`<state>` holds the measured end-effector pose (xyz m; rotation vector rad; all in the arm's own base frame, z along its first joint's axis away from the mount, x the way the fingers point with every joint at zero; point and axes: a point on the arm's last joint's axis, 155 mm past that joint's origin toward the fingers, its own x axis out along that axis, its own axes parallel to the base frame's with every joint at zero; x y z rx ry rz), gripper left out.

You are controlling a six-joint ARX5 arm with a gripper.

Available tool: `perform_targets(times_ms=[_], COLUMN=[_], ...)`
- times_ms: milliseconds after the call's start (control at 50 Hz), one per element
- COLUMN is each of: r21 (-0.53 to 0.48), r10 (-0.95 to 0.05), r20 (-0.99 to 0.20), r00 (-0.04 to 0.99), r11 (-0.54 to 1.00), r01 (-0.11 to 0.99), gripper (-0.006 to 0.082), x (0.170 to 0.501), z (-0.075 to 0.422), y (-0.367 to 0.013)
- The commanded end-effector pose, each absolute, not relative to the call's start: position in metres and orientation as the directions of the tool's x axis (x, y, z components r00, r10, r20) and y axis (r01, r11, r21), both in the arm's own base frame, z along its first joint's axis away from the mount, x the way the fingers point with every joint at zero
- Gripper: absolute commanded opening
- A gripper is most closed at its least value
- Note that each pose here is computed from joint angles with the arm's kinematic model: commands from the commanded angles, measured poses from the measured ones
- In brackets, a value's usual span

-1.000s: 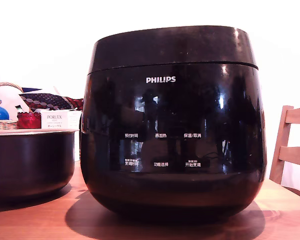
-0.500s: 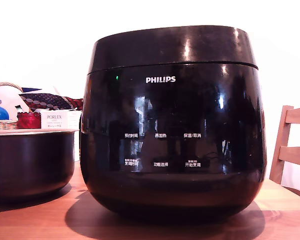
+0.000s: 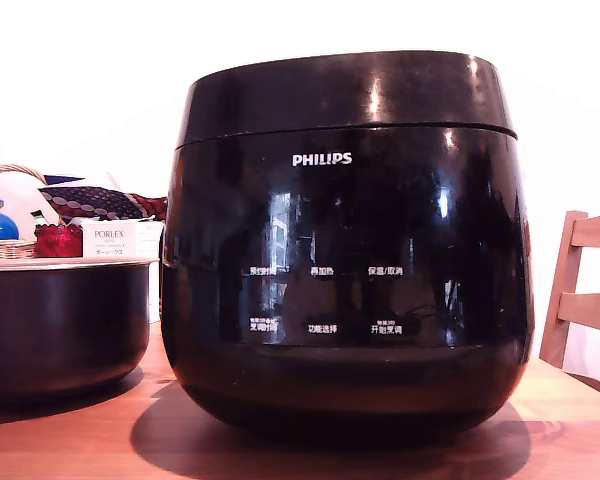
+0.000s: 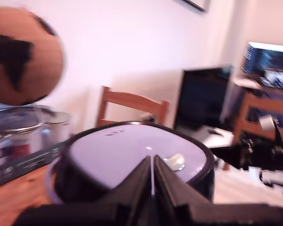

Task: Open the rice cooker by pressing the large metal button on the top of its lid with medium force

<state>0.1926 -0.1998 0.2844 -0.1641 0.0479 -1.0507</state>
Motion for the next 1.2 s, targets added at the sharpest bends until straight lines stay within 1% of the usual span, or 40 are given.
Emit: perform_targets(times_ms=[0,60,80,120,260,660,680,760,780,800,880,1000,1160,1180], r21=[-0.121,-0.130,-0.095,-0.081,-0.060,-0.023,-0.006,-0.008,0.011,0.009,-0.004,0.018,0.015,0.030], r10=[-0.879,-0.886,-0.889,-0.893,-0.904,-0.931,-0.929,-0.930,-0.930,-0.930,-0.927,-0.909,-0.865,-0.859], r20=[0.038,0.027,0.023,0.019,0.015,-0.040,-0.042,-0.057,-0.063,-0.067,-0.108,-0.193,-0.320,-0.336], r00=[0.476,0.462,0.458,0.450,0.428,0.362,0.368,0.364,0.363,0.361,0.360,0.370,0.387,0.386], r11=[0.468,0.455,0.454,0.447,0.426,0.363,0.369,0.365,0.363,0.362,0.363,0.374,0.404,0.400], r01=[0.875,0.881,0.886,0.891,0.902,0.931,0.929,0.931,0.932,0.932,0.932,0.927,0.915,0.916], gripper=[-0.0019,-0.0019,-0.0019,-0.0019,-0.0019,-0.0019,-0.0019,-0.0019,-0.0019,-0.0019,-0.0019,-0.0019,-0.0019,-0.0019], x=[0.196,0.201,0.203,0.206,0.212,0.212,0.214,0.216,0.216,0.217,0.220,0.226,0.231,0.231], z=[0.287,0.285,0.284,0.283,0.275,0.256,0.257,0.254,0.253,0.252,0.243,0.219,0.183,0.179], y=[-0.210,-0.220,-0.224,-0.232,-0.257,-0.319,-0.321,-0.331,-0.333,-0.335,-0.341,-0.343,-0.337,-0.336])
